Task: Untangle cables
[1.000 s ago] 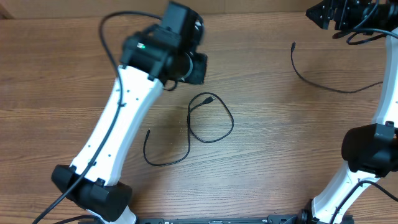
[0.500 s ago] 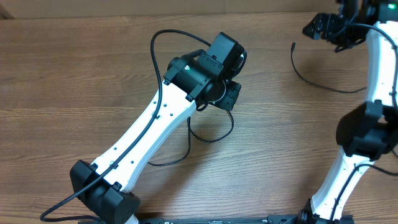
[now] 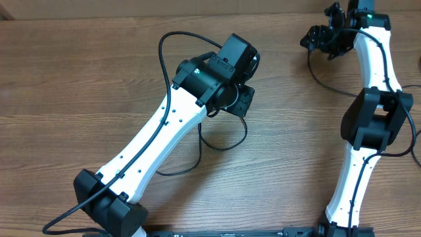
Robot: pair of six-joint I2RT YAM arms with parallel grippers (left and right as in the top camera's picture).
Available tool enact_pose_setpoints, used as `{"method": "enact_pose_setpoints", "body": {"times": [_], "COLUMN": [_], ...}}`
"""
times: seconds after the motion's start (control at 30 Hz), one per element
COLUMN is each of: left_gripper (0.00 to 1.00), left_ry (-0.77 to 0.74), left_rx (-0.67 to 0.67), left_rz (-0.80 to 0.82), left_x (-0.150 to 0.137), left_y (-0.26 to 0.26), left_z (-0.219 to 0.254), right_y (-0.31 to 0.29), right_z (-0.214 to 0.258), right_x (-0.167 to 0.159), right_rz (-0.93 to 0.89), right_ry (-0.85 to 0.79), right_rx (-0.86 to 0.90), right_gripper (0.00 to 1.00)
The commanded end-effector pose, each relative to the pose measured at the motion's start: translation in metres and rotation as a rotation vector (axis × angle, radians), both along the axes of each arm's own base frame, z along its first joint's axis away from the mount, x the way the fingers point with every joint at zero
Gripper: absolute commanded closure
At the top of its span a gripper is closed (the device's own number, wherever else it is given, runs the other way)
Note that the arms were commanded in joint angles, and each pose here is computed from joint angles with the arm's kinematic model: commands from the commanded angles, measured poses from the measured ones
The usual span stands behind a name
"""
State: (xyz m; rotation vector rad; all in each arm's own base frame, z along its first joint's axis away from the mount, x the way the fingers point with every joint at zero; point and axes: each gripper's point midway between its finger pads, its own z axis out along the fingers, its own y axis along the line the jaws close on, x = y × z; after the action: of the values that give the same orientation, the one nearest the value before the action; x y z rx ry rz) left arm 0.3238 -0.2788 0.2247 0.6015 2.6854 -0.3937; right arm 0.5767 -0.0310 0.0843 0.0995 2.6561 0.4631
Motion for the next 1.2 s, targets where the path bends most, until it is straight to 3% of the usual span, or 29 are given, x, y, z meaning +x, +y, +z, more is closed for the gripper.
{"method": "enact_pose_setpoints", "body": {"times": [0.0, 0.27, 0.43, 0.47, 0.5, 0.57, 0.6, 0.63, 0.73, 0.8, 0.87, 0.93, 1.0, 1.03, 1.07, 1.1, 1.17], "left_gripper": [0.71, 0.67, 0.65, 0.65, 0.64, 0.64, 0.64, 0.64, 0.64, 0.64, 0.64, 0.65, 0.65, 0.65, 0.65, 0.65, 0.65], "left_ry": [-0.002, -0.038, -0.035, -0.031, -0.031, -0.031, -0.031, -0.031, -0.03, -0.031, -0.032, -0.036, -0.038, -0.038, -0.036, -0.031, -0.027], "left_rx": [-0.014, -0.044, -0.064, -0.068, -0.068, -0.068, -0.068, -0.068, -0.069, -0.07, -0.071, -0.074, -0.076, -0.078, -0.084, -0.093, -0.104], "left_rz": [-0.013, -0.014, -0.023, -0.026, -0.026, -0.026, -0.026, -0.025, -0.023, -0.023, -0.023, -0.023, -0.023, -0.023, -0.027, -0.033, -0.039], "left_x": [0.0, 0.008, 0.007, 0.006, 0.006, 0.006, 0.006, 0.006, 0.006, 0.007, 0.007, 0.008, 0.008, 0.008, 0.008, 0.007, 0.006], "left_y": [-0.003, -0.01, -0.014, -0.014, -0.014, -0.014, -0.014, -0.014, -0.014, -0.014, -0.015, -0.015, -0.016, -0.016, -0.017, -0.019, -0.021], "left_z": [0.001, 0.006, 0.008, 0.008, 0.008, 0.008, 0.008, 0.008, 0.008, 0.008, 0.008, 0.009, 0.009, 0.01, 0.01, 0.011, 0.011], "right_y": [-0.021, -0.028, -0.028, -0.028, -0.027, -0.027, -0.027, -0.027, -0.026, -0.026, -0.026, -0.024, -0.023, -0.021, -0.02, -0.019, -0.017], "right_z": [-0.012, -0.043, -0.065, -0.071, -0.071, -0.07, -0.069, -0.069, -0.069, -0.069, -0.069, -0.07, -0.07, -0.07, -0.07, -0.07, -0.071], "right_x": [0.008, 0.016, 0.016, 0.016, 0.017, 0.02, 0.022, 0.022, 0.022, 0.022, 0.021, 0.02, 0.02, 0.02, 0.02, 0.02, 0.021], "right_rz": [-0.073, -0.087, -0.085, -0.085, -0.083, -0.083, -0.083, -0.083, -0.082, -0.082, -0.081, -0.079, -0.075, -0.073, -0.071, -0.069, -0.065], "right_ry": [-0.001, 0.011, 0.037, 0.043, 0.038, 0.024, 0.018, 0.015, 0.016, 0.014, 0.023, 0.028, 0.027, 0.026, 0.026, 0.026, 0.025], "right_rx": [-0.085, -0.114, -0.11, -0.107, -0.106, -0.107, -0.109, -0.109, -0.109, -0.108, -0.108, -0.107, -0.107, -0.107, -0.107, -0.107, -0.107], "right_gripper": [0.29, 0.24, 0.3, 0.62, 0.78, 0.75, 0.83, 0.96, 0.96, 0.65, 0.55, 0.21, 0.21, 0.29, 0.43, 0.47, 0.47]}}
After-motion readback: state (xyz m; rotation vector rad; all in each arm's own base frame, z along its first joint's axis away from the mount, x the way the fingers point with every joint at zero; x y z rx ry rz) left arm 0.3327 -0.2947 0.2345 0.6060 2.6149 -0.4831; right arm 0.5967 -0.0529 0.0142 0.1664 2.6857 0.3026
